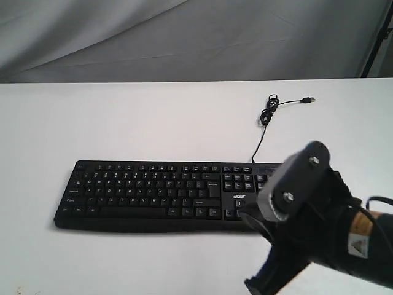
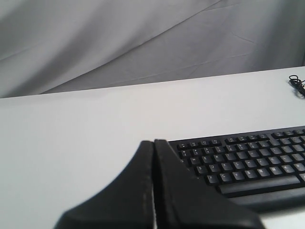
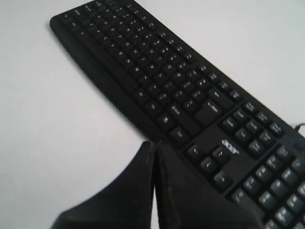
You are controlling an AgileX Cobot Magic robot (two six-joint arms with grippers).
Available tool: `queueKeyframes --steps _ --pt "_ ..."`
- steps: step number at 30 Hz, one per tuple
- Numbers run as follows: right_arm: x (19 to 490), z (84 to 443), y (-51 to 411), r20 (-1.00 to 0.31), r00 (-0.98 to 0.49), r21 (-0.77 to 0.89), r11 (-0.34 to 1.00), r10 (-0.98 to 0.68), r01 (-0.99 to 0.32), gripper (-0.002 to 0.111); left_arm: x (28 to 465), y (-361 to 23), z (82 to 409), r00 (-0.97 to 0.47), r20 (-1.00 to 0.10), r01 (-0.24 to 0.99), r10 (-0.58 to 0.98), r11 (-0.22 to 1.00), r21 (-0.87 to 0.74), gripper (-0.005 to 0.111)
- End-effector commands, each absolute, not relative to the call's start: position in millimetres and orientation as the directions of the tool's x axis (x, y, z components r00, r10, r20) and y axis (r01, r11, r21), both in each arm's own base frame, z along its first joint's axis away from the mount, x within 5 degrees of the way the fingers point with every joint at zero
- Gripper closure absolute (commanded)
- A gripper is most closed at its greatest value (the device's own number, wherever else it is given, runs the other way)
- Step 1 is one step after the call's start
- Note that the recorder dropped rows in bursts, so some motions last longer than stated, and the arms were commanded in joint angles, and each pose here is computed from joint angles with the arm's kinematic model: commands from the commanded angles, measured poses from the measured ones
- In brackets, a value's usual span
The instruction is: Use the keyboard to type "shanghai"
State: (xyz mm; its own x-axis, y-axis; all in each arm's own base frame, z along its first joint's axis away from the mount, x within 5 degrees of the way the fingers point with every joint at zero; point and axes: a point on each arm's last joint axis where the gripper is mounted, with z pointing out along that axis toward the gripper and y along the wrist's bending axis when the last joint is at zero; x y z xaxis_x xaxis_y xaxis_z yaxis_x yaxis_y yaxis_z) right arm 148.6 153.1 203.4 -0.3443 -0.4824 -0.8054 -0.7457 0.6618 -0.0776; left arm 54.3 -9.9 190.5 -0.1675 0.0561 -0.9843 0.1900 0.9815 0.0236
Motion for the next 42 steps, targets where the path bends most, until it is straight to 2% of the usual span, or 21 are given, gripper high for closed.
queueKeyframes --steps 1,3,6,10,15,20,23,28,32,34,42 --pt "128 187 131 -0.8 -0.357 -0.074 0.669 -0.483 -0.739 0.108 54 -10 190 -0.164 -0.985 0.194 0.054 0.981 0.022 0.107" --pt "123 184 123 -0.82 -0.362 -0.059 0.694 -0.444 -0.718 0.108 54 -10 190 -0.164 -0.985 0.194 0.054 0.981 0.022 0.107" --pt "115 190 109 -0.914 -0.241 -0.083 0.731 -0.327 -0.677 0.108 54 -10 190 -0.164 -0.985 0.194 0.054 0.981 0.022 0.107" --pt "98 199 91 -0.954 -0.179 -0.06 0.741 -0.239 -0.669 0.108 54 -10 190 -0.164 -0.985 0.194 0.054 0.981 0.022 0.107" --pt "82 201 60 -0.974 -0.168 -0.026 0.81 -0.153 -0.586 0.108 54 -10 190 -0.164 -0.985 0.194 0.054 0.981 0.022 0.107" --pt "64 211 32 -0.993 -0.073 -0.051 0.891 -0.093 -0.452 0.108 54 -10 190 -0.164 -0.985 0.194 0.054 0.981 0.022 0.107" --pt "59 214 28 -0.997 -0.03 -0.051 0.904 -0.071 -0.424 0.108 54 -10 190 -0.164 -0.985 0.194 0.054 0.981 0.022 0.107" --pt "59 214 28 -0.997 -0.033 -0.051 0.903 -0.072 -0.426 0.108 54 -10 190 -0.164 -0.985 0.194 0.054 0.981 0.022 0.107" --pt "60 201 28 -0.996 -0.079 -0.002 0.908 -0.039 -0.418 0.108 54 -10 190 -0.164 -0.985 0.194 0.054 0.981 0.022 0.107" --pt "60 203 25 -0.998 -0.052 0.003 0.923 -0.019 -0.385 0.108 54 -10 190 -0.164 -0.985 0.194 0.054 0.981 0.022 0.107" --pt "54 192 15 -0.989 -0.15 0.045 0.96 0.003 -0.277 0.108 54 -10 190 -0.164 -0.985 0.194 0.054 0.981 0.022 0.107"
